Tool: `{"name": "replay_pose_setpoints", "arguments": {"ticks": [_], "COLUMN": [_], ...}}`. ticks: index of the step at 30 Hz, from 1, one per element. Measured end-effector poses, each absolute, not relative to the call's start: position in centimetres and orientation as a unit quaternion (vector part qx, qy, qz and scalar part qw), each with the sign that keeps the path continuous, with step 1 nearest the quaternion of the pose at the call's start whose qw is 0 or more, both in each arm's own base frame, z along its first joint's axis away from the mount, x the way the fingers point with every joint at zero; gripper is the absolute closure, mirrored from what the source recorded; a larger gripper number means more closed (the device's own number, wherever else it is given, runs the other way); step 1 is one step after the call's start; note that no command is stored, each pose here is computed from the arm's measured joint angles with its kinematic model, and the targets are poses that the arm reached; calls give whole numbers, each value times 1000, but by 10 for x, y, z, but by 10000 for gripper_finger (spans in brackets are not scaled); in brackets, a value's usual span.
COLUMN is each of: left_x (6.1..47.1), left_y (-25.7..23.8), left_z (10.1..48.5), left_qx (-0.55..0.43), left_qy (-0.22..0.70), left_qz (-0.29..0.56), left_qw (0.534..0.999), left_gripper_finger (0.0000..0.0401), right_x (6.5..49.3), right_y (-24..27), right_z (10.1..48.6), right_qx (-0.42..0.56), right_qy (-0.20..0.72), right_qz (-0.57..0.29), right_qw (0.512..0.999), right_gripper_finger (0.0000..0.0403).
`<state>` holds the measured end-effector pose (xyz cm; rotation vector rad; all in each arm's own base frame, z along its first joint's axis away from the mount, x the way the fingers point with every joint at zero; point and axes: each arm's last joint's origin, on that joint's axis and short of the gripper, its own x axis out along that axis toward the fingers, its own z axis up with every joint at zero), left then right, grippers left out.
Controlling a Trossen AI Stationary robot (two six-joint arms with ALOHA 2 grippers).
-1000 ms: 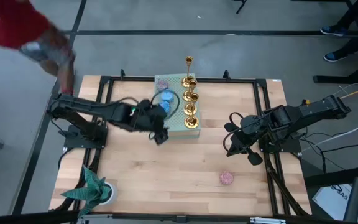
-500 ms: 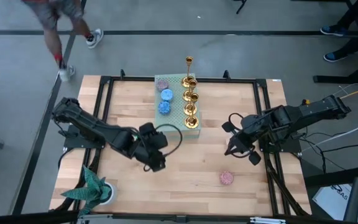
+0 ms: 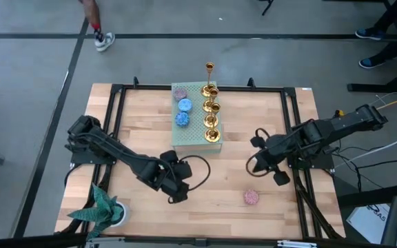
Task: Pick & Place candle stick holders
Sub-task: Align the pink scented candle with the other scented candles on the shelf
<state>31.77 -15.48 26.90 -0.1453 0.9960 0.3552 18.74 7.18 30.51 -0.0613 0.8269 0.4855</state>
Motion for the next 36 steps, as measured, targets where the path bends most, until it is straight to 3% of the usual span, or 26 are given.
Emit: {"name": "replay_pose_setpoints", "arguments": {"ticks": [4, 15, 21, 28, 36], "left_x": [323, 324, 324, 324, 324], "left_y": [-158, -162, -162, -162, -163], "left_z": [260, 258, 258, 258, 258], "left_qx": [-73, -81, -81, -88, -93], "left_qy": [486, 487, 487, 487, 487], "left_qz": [161, 150, 150, 152, 152], "left_qw": [856, 857, 857, 855, 855], "left_gripper_finger": [59, 59, 59, 59, 59], "right_x": [177, 155, 149, 148, 138], "right_y": [75, 86, 87, 87, 83], "right_z": [286, 194, 156, 138, 123], "right_qx": [-2, 65, 111, 140, 157], "right_qy": [483, 572, 546, 488, 516], "right_qz": [211, 170, 165, 186, 178], "right_qw": [850, 800, 814, 841, 823], "right_gripper_finger": [389, 389, 389, 389, 389]}}
